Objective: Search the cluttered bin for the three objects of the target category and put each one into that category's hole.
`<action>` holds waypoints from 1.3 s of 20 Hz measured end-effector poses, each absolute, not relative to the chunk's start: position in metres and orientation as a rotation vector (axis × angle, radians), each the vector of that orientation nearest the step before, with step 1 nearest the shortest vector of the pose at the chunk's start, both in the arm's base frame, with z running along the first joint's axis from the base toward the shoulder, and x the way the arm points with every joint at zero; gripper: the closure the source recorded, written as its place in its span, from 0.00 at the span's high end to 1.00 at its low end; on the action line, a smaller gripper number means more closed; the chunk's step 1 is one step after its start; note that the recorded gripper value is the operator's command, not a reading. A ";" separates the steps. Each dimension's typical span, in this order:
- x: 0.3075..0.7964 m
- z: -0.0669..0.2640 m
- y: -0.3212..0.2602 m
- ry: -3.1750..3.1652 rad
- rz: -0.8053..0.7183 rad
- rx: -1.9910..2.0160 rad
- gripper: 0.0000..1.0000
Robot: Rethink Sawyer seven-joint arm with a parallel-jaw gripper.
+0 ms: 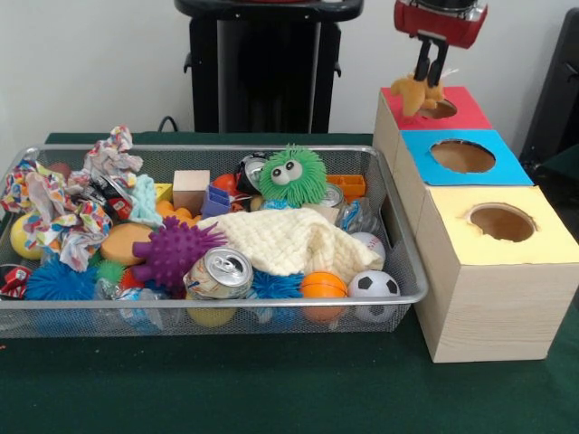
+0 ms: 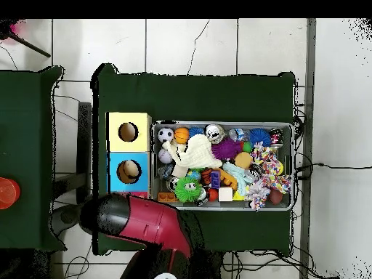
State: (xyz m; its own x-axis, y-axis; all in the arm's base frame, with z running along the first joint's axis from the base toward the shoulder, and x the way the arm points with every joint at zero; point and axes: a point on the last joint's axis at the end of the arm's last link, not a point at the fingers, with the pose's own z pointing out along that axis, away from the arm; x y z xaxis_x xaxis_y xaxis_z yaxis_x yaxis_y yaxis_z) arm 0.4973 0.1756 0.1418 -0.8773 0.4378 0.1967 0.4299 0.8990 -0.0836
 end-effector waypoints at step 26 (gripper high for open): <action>0.507 0.195 0.166 -2.873 0.012 -0.662 0.00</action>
State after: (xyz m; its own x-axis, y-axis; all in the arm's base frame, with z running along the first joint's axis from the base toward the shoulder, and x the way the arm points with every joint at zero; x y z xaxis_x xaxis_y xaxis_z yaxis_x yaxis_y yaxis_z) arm 0.5068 0.1656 0.1951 -0.8816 0.4341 0.1853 0.4325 0.9002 -0.0507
